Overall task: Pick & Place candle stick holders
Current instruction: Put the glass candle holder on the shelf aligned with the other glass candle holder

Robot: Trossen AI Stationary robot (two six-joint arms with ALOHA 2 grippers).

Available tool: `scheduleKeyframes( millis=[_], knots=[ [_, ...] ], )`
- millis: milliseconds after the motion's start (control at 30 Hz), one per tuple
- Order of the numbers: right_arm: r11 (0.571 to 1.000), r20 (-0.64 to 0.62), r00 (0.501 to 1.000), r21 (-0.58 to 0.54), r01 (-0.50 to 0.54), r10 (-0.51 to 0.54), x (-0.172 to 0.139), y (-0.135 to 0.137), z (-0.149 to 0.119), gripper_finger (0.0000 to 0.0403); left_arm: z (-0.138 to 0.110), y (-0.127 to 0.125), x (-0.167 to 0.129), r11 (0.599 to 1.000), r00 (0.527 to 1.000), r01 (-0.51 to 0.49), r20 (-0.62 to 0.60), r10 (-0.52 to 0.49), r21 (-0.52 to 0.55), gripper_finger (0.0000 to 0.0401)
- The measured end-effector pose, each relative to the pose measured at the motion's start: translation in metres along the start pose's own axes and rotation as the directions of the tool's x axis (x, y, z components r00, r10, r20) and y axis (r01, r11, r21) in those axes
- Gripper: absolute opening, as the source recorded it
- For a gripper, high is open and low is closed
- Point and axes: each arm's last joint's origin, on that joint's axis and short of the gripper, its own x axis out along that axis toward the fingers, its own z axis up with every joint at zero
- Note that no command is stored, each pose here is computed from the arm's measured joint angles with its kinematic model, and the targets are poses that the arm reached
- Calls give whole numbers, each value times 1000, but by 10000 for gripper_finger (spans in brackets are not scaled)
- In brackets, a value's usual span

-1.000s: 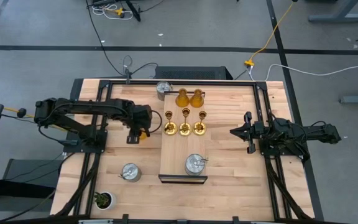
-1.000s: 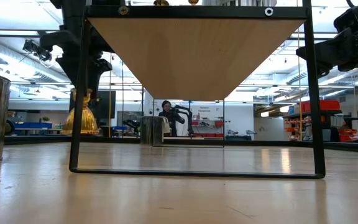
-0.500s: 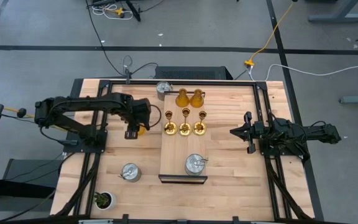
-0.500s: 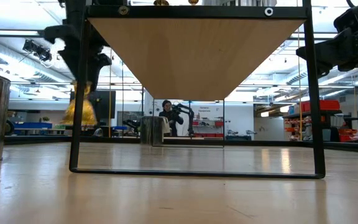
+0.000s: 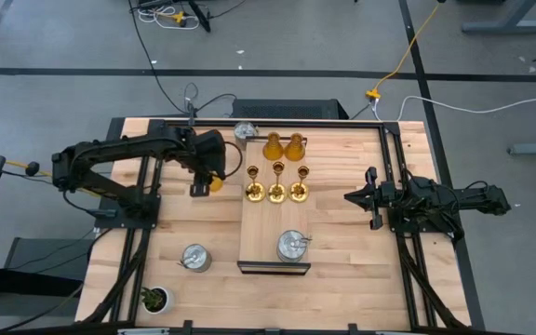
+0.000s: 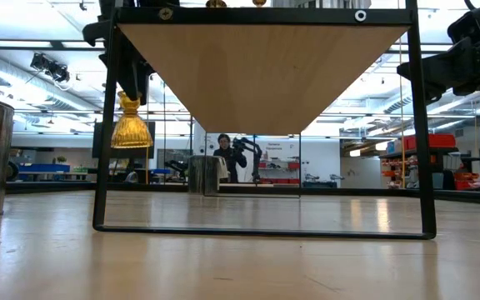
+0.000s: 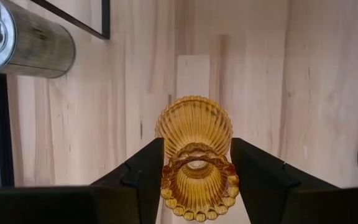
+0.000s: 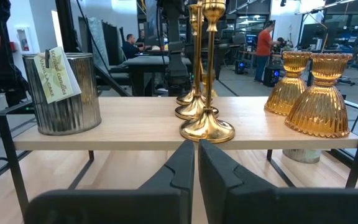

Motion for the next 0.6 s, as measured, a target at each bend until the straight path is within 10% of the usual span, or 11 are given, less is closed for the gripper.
scheduleKeyframes(
  millis=[600],
  knots=[
    [1000,0,1000,0,0,0,0,0,0,27,11,3,30,999,996,46,-71,-47,-12,181]
  ],
)
